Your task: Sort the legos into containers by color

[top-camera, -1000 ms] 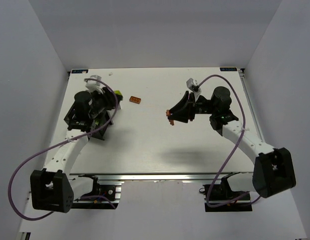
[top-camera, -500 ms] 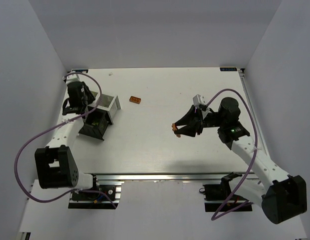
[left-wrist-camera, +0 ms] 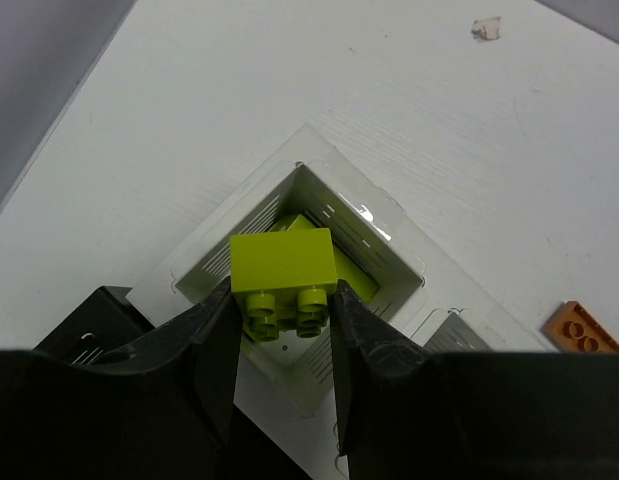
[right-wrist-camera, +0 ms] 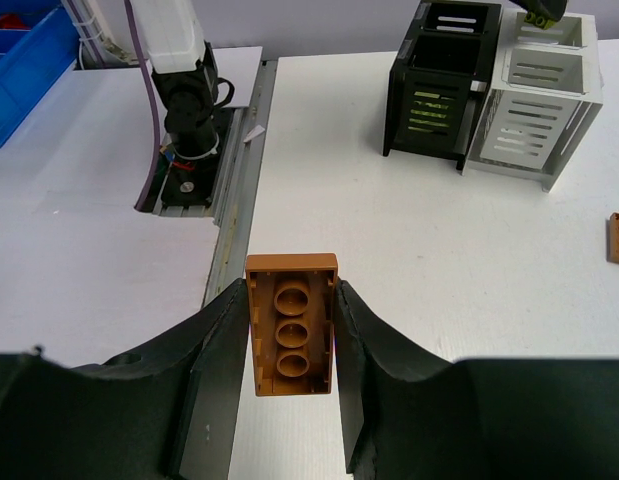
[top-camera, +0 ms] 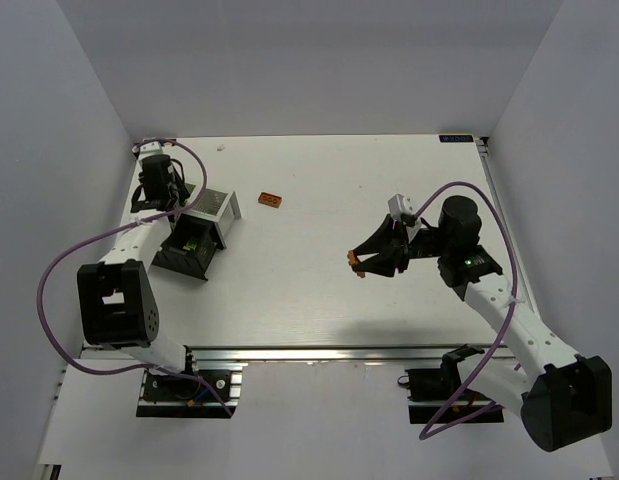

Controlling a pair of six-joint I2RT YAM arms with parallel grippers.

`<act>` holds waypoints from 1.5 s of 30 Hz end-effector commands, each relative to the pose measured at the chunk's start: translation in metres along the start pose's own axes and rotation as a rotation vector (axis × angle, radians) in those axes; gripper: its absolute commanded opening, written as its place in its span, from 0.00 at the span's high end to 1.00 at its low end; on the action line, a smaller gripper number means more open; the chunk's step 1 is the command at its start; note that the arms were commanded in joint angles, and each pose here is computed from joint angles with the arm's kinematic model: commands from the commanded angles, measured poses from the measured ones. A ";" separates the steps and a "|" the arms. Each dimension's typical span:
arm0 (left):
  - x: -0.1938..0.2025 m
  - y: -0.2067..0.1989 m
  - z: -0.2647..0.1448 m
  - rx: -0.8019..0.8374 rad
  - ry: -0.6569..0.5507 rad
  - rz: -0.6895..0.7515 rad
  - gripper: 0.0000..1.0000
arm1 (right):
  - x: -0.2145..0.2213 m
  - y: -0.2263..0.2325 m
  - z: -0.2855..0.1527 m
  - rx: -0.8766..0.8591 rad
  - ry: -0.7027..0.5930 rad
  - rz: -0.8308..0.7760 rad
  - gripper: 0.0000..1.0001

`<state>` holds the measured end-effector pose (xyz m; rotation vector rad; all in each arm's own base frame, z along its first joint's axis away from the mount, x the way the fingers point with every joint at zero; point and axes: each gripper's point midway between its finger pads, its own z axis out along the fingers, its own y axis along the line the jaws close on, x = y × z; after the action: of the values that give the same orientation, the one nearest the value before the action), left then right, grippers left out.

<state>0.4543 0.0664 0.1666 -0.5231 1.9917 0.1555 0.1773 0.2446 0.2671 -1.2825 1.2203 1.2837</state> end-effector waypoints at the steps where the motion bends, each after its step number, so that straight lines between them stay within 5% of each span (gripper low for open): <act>1: -0.022 -0.003 -0.002 0.007 -0.038 0.004 1.00 | -0.003 0.000 -0.001 -0.016 -0.003 -0.018 1.00; 5: -0.021 -0.004 -0.002 0.015 -0.033 0.007 0.88 | -0.003 -0.002 -0.001 -0.010 -0.002 -0.015 1.00; 6: -0.020 -0.004 -0.003 0.014 -0.033 0.006 0.69 | -0.003 -0.004 0.000 -0.008 -0.002 -0.014 1.00; 10: -0.017 -0.003 -0.005 0.008 -0.023 0.006 0.38 | 0.000 -0.007 0.000 -0.006 0.002 0.000 1.00; 16: -0.030 -0.005 -0.019 0.024 -0.041 -0.023 0.05 | 0.007 -0.015 0.003 -0.005 0.011 0.028 1.00; 28: -0.065 -0.041 -0.121 0.366 -0.203 -0.212 0.02 | 0.004 -0.082 0.053 0.053 0.105 -0.059 1.00; 36: -0.052 -0.025 -0.183 0.453 -0.329 -0.224 0.02 | 0.009 -0.148 0.165 0.145 0.201 -0.153 1.00; 37: -0.056 -0.023 -0.193 0.460 -0.362 -0.224 0.02 | -0.018 -0.155 0.185 0.153 0.160 -0.201 1.00; 45: -0.080 -0.006 -0.227 0.432 -0.503 -0.220 0.02 | -0.035 -0.240 0.272 0.306 0.059 -0.301 1.00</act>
<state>0.3061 0.0041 0.3311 -0.3757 1.4501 -0.2877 0.3608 0.5218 0.2425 -1.3549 1.2510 0.9151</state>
